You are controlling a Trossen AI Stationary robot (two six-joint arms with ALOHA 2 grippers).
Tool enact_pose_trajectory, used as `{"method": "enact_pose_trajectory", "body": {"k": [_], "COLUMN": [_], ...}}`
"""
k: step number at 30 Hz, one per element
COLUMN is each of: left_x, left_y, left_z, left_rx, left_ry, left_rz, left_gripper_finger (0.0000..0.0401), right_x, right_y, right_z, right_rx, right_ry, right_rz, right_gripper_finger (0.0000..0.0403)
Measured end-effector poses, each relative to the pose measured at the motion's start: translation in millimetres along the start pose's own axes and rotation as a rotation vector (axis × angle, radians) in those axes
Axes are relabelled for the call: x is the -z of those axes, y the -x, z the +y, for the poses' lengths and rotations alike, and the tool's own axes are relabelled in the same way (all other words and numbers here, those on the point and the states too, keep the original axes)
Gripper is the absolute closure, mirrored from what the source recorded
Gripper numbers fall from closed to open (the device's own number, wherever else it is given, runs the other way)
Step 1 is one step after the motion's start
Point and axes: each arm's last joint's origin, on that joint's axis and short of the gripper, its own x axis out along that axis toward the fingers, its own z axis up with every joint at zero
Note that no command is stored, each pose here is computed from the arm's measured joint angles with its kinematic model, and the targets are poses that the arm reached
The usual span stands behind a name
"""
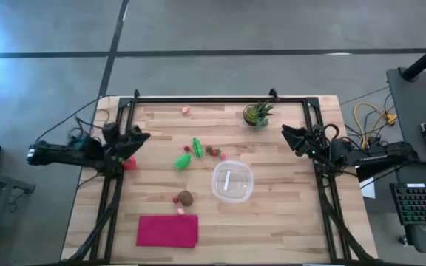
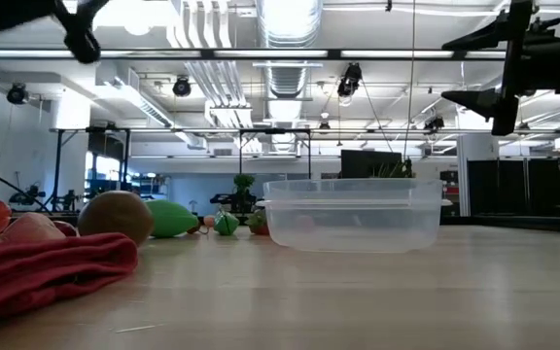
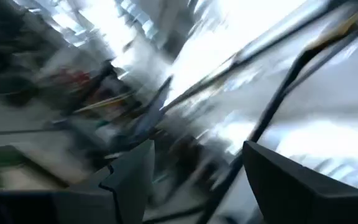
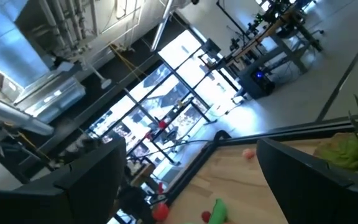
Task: Pick and placing Produce into tupperware
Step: Put the tomato into the transparent container
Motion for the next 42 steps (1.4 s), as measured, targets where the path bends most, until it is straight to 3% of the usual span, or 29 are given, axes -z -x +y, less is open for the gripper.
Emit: {"method": "enact_pose_trajectory", "body": {"k": [2,5,7,9,12,15,22,26,32,40,42], "left_x": [-14,-23,-24,-19,-5,13,45,61,85,103,104], "left_y": [-9,-16,-14,-23,-38,-53,-58,-64,-74,-77,-75], "left_z": [-9,-13,-11,-10,-7,-1,18,26,38,49,50], "left_rx": [-0.17,-0.459,-0.646,-0.749,-0.777,-0.735,-0.786,-0.819,-1.008,-1.041,-0.977], "left_ry": [-0.163,-0.398,-0.495,-0.542,-0.553,-0.586,-0.707,-0.689,-0.576,-0.639,-0.673], "left_rz": [0.196,0.604,0.858,1.066,1.286,1.453,1.918,2.027,2.085,2.21,2.295], "left_gripper_finger": [0.0171,0.0171,0.0171,0.0171,0.0171,0.0171,0.0171,0.0171,0.0171,0.0171,0.0171], "right_x": [0,0,0,0,1,1,3,5,7,7,7], "right_y": [0,-1,-1,-1,-1,-1,-2,-2,-2,-3,-3], "right_z": [-1,-3,-3,-3,-3,-3,-3,-4,-4,-4,-4], "right_rx": [0.032,0.083,0.091,0.093,0.095,0.098,0.085,0.073,0.08,0.081,0.081], "right_ry": [0.011,0.018,0.017,-0.002,-0.011,-0.009,-0.009,-0.037,-0.05,-0.075,-0.075], "right_rz": [-0.015,-0.04,-0.048,-0.048,-0.046,-0.044,-0.019,0.011,0.022,0.022,0.022], "right_gripper_finger": [0.0051,0.0051,0.0051,0.0051,0.0051,0.0051,0.0051,0.0051,0.0051,0.0051,0.0051]}}
